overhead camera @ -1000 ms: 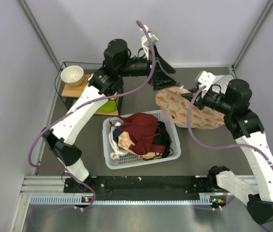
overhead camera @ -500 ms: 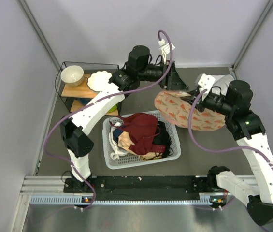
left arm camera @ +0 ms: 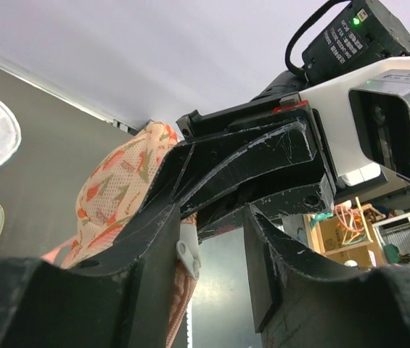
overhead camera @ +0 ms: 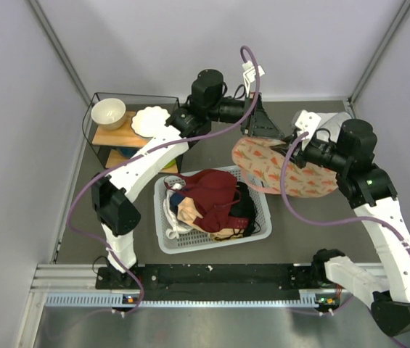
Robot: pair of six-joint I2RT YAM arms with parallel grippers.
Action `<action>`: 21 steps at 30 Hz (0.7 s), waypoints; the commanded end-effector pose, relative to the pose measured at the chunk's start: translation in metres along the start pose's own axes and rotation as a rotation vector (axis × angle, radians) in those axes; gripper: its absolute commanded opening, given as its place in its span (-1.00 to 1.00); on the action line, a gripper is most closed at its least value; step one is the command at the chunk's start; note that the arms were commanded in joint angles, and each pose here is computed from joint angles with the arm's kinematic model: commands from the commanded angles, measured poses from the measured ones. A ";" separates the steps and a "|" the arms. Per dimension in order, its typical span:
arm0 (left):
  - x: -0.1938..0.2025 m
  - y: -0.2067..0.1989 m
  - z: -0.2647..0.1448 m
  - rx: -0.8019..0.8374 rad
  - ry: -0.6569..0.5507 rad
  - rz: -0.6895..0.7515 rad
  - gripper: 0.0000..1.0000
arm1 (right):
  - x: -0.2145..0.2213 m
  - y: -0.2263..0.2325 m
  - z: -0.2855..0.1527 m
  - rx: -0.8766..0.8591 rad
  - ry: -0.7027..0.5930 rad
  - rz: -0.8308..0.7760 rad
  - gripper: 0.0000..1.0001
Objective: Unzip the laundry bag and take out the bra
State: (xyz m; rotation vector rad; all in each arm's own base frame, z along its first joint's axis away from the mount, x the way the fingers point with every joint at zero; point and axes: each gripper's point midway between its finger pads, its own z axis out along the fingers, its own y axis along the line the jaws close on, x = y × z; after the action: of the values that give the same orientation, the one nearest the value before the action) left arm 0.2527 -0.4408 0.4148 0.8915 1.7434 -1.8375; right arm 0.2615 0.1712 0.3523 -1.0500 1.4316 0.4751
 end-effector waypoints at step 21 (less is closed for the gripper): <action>-0.009 -0.010 -0.031 -0.016 -0.052 0.056 -1.00 | -0.010 -0.011 0.002 0.049 -0.021 -0.035 -1.00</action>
State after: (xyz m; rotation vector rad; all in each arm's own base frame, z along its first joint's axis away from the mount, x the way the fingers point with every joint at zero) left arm 0.2607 -0.4326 0.4002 0.8759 1.7762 -1.8139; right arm 0.2622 0.1710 0.3482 -1.0489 1.4511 0.4766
